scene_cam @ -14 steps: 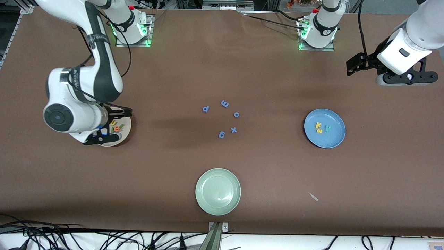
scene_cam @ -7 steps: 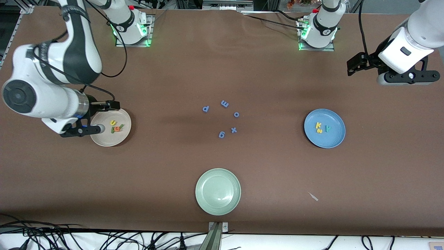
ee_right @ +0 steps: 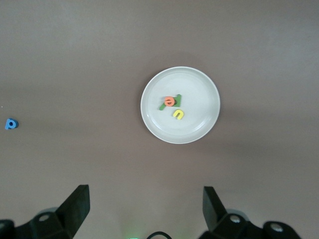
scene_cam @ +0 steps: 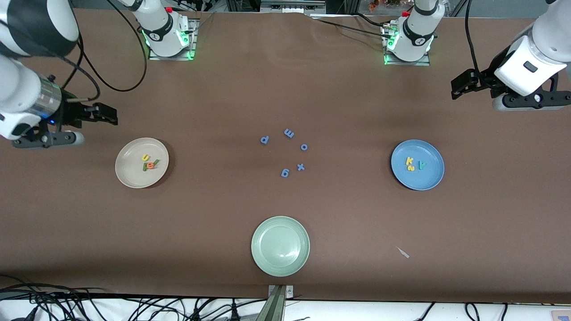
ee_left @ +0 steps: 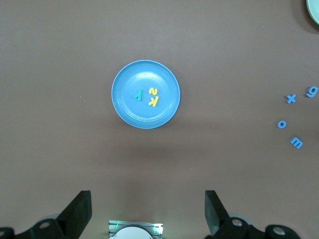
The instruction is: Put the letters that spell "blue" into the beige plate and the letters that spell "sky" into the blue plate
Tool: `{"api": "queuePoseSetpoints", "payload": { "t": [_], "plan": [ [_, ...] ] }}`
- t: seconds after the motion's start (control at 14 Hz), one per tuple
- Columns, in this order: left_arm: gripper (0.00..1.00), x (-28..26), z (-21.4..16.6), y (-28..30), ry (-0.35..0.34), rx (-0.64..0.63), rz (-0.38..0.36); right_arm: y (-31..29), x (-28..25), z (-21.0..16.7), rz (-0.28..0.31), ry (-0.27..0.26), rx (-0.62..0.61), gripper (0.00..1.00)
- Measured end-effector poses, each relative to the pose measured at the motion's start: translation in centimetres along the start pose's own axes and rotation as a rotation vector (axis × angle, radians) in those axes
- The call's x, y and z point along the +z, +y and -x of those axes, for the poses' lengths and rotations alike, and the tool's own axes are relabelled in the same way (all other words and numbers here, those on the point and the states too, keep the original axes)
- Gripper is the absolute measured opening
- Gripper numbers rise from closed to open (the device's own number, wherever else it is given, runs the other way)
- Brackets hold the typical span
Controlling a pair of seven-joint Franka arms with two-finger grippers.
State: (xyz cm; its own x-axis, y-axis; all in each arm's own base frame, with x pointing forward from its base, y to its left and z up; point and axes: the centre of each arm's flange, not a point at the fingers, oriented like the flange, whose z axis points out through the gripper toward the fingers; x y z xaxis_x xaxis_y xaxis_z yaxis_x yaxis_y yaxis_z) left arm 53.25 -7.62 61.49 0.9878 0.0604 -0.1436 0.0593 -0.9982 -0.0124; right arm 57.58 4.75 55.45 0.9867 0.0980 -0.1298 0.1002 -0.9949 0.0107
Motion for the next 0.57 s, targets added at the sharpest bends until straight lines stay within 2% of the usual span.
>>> {"api": "queuePoseSetpoints", "payload": {
  "t": [0.21, 0.57],
  "plan": [
    [1.00, 0.2, -0.3, 0.0, -0.001, 0.000, 0.001, 1.4, -1.9, 1.5, -0.003, 0.034, 0.028, 1.00],
    [1.00, 0.9, -1.3, 0.2, 0.010, -0.002, 0.008, 4.3, -0.6, 1.8, -0.011, 0.013, 0.079, 1.00]
  ]
}}
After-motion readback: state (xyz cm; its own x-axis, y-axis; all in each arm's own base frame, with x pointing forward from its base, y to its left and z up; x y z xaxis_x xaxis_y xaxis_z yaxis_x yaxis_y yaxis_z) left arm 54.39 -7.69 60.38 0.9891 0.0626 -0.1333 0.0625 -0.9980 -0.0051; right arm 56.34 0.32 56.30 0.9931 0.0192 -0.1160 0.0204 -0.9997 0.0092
